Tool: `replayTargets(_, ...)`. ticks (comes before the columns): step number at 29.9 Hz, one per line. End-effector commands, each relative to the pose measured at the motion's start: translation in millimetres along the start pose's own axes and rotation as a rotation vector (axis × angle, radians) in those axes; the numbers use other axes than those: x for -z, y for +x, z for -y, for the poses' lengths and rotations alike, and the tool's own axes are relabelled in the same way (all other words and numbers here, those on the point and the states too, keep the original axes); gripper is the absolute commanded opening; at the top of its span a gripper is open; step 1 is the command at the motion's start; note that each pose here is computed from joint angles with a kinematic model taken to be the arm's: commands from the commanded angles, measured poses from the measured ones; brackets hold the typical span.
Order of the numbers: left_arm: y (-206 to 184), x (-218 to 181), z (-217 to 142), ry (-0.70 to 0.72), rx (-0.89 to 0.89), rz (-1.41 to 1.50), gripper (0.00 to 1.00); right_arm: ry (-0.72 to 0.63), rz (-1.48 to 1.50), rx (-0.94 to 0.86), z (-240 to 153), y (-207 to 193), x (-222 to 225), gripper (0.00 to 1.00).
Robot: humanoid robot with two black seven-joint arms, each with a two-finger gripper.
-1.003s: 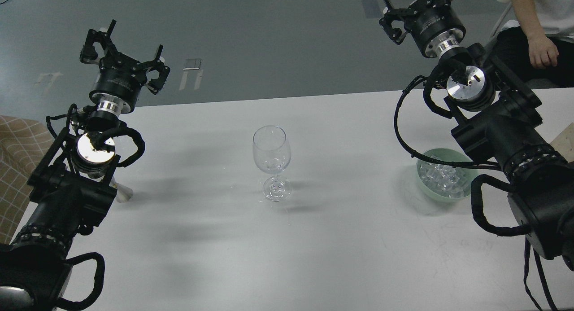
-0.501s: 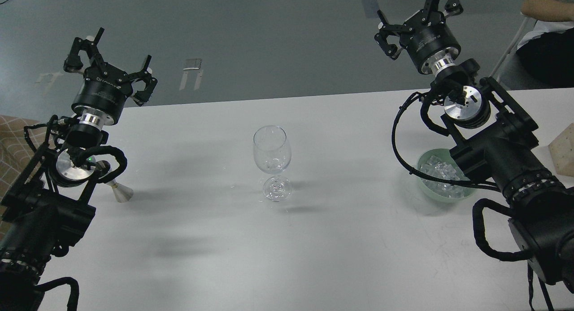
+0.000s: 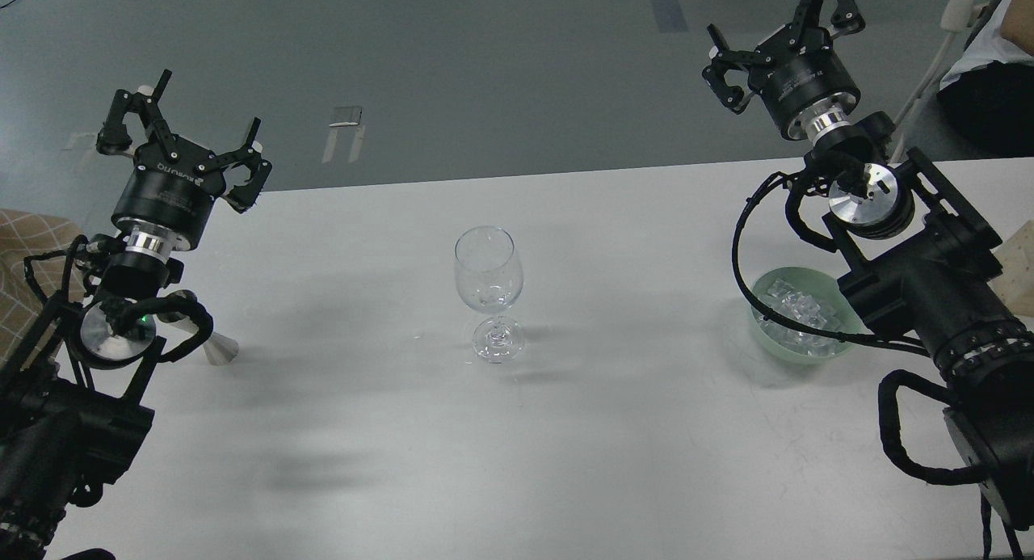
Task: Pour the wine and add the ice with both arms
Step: 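Lower the left gripper around the metal jigger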
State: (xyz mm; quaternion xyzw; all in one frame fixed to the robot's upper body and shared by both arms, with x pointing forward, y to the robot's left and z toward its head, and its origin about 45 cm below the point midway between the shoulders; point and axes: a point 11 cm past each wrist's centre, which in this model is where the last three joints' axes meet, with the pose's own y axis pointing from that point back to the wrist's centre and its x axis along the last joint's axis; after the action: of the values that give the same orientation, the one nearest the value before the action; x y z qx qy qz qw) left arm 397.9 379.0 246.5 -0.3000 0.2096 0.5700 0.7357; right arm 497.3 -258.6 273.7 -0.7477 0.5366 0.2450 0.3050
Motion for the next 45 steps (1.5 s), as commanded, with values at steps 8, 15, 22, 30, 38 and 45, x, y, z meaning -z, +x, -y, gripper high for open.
replayTargets(8, -13, -27, -95, 0.075, 0.044, 0.108, 0.98, -0.004, 0.007, 0.013, -23, 4, -7, 1.00)
replayTargets(15, -12, -43, -164, 0.025, -0.052, 0.102, 0.99, -0.001, -0.001, -0.002, -38, 14, -5, 1.00)
replayTargets(22, -3, -31, -217, -0.024, -0.183, 0.027, 0.99, 0.000, 0.001, -0.003, -44, 17, -5, 1.00)
replayTargets(30, 9, -19, -256, -0.168, -0.309, -0.268, 0.99, -0.017, 0.005, -0.028, -58, 28, -13, 1.00)
replayTargets(38, 5, 30, -265, -0.216, -0.385, -0.448, 0.99, -0.020, -0.006, -0.044, -64, 35, -11, 1.00)
replayTargets(45, 2, 52, -261, -0.161, -0.404, -0.519, 0.97, -0.019, -0.016, -0.060, -64, 38, -7, 1.00)
